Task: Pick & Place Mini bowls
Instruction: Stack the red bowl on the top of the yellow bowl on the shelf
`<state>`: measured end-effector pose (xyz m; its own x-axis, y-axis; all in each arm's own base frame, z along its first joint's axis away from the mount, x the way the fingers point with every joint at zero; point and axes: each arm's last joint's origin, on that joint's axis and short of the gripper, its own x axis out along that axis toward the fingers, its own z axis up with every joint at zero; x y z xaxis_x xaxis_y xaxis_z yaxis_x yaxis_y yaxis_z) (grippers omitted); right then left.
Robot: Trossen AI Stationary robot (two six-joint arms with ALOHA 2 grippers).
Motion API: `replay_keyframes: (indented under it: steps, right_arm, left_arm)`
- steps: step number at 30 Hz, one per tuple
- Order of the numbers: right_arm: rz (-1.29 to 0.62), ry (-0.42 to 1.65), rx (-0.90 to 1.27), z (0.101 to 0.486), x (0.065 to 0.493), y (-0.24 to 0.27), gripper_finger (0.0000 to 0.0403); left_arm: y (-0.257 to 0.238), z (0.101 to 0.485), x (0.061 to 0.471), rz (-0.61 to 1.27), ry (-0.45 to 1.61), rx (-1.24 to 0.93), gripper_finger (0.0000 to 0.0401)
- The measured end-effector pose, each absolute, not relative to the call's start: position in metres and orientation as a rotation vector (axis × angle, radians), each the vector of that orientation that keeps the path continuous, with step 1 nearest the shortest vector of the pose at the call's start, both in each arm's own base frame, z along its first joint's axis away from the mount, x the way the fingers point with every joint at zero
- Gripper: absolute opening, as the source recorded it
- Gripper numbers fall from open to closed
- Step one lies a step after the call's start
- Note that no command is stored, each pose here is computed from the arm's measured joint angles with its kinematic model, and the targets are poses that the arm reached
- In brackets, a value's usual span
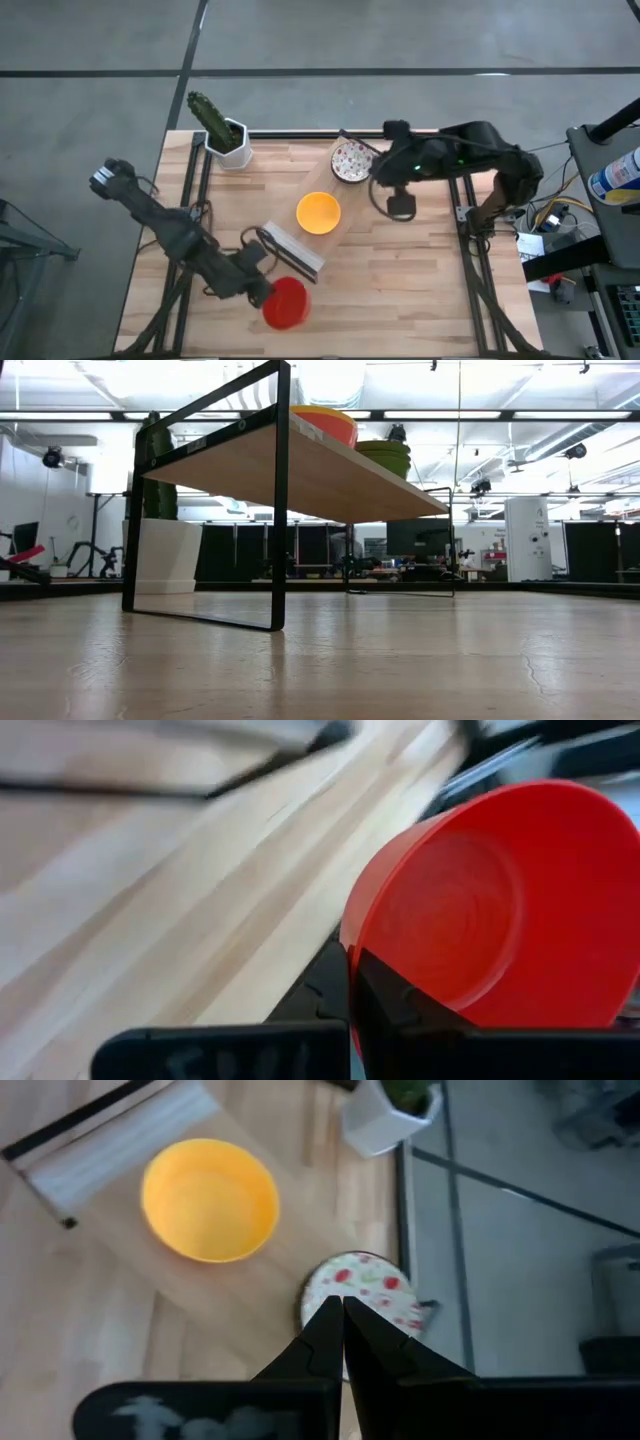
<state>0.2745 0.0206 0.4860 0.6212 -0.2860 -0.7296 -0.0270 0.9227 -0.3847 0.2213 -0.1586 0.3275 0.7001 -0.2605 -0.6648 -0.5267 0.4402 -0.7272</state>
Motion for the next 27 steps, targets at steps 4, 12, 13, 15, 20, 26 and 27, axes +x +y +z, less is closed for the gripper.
replay_keyframes:
  steps: [4, 12, 13, 15, 20, 26, 27]
  right_arm:
    - [-0.2, 0.851, -0.333, 0.496, 0.261, 0.013, 0.0008]
    - [-0.239, 0.815, -0.277, 0.503, 0.248, 0.008, 0.0008]
    - [-0.239, 0.815, -0.277, 0.503, 0.248, 0.008, 0.0008]
    - [-0.239, 0.818, -0.278, 0.503, 0.249, 0.008, 0.0008]
    - [-0.246, 0.831, -0.263, 0.5, 0.251, 0.007, 0.0008]
    - [-0.331, 0.867, -0.248, 0.496, 0.249, 0.005, 0.0008]
    - [-0.339, 0.87, -0.25, 0.495, 0.248, 0.004, 0.0008]
  left_arm:
    - [-0.138, 0.358, 0.215, 0.184, 0.649, -1.132, 0.0001]
    - [-0.078, 0.405, 0.209, 0.354, 0.331, -1.185, 0.0]
    - [-0.068, 0.406, 0.211, 0.411, 0.321, -1.199, 0.0]
    - [-0.051, 0.404, 0.216, 0.5, 0.342, -1.199, 0.0]
    - [-0.016, 0.402, 0.237, 0.563, 0.38, -1.162, 0.0]
    - [0.013, 0.403, 0.26, 0.515, 0.498, -1.192, 0.0]
    - [0.017, 0.402, 0.264, 0.519, 0.532, -1.19, 0.0]
